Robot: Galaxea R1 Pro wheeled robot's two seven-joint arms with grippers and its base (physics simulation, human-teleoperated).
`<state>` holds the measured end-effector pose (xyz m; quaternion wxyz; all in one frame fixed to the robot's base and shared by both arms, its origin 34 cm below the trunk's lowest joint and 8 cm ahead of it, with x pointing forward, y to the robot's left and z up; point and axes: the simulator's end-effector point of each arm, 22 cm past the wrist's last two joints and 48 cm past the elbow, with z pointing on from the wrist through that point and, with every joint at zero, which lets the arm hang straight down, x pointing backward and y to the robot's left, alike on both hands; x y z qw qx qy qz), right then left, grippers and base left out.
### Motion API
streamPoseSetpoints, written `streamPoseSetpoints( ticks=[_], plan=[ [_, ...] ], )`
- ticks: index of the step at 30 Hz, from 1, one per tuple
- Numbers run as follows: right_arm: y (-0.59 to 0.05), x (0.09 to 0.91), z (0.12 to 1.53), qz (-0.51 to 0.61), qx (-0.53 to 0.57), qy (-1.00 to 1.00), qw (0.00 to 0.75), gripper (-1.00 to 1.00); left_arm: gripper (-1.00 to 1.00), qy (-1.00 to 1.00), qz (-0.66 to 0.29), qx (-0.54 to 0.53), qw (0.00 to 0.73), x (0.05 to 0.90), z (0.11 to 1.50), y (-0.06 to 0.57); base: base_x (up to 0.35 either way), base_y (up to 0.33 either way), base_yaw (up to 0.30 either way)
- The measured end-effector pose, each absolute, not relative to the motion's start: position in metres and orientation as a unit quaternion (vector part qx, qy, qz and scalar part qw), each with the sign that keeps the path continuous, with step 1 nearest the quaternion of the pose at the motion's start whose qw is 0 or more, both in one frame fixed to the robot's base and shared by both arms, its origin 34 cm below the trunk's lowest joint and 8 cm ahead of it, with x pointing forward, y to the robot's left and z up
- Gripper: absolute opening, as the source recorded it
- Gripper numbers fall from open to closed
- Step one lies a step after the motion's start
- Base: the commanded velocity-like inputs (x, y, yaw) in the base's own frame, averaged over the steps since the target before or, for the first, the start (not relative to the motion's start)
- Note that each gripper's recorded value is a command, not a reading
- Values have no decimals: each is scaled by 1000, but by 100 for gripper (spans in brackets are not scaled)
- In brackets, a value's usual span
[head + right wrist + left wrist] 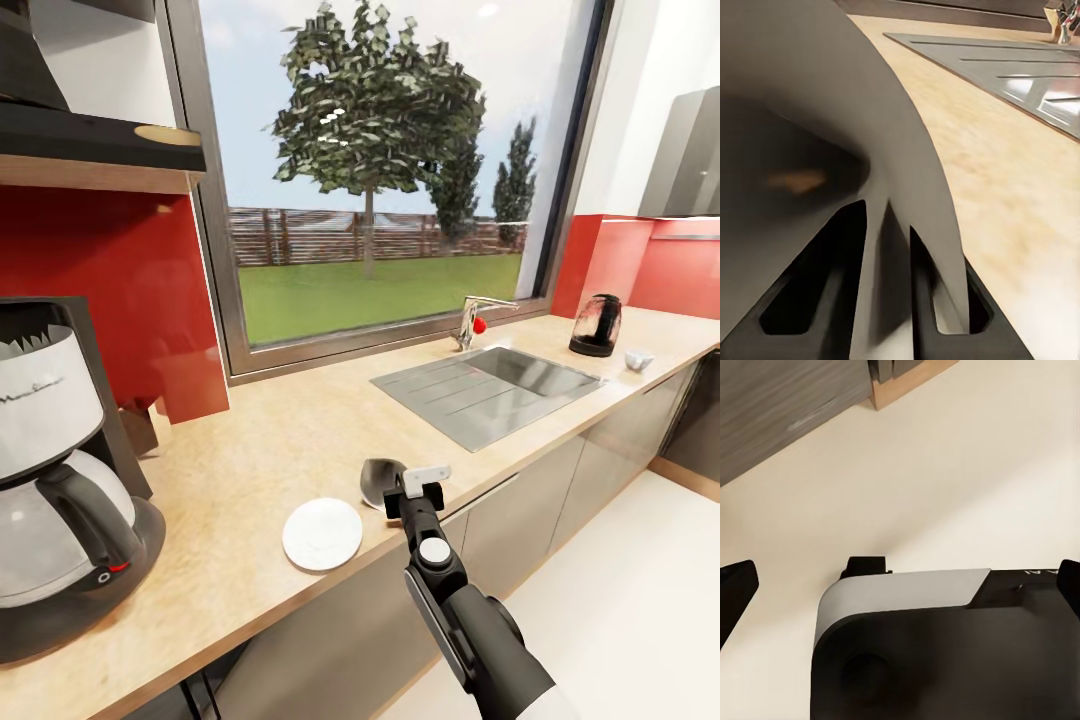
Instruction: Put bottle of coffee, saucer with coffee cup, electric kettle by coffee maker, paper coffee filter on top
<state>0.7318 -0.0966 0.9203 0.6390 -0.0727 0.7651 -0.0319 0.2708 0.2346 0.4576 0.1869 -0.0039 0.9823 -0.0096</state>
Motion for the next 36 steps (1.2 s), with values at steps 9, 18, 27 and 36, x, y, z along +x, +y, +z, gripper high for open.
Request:
streamPoseSetpoints(
  ticks=[9,18,27,36],
  plan=[
    [-97,732,920,-32,-73,765,639,-100,100,982,-10,-4,187,271,458,235,0,0,0],
    [-96,732,922,-28,-71,767,637,-100,100,982,-10,-4,187,271,461,235,0,0,0],
    [-96,732,925,-26,-70,767,637,-100,100,982,-10,-4,187,271,464,235,0,0,0],
    [-96,732,938,-26,-70,767,637,-100,100,982,-10,-4,186,271,477,235,0,0,0]
  ],
)
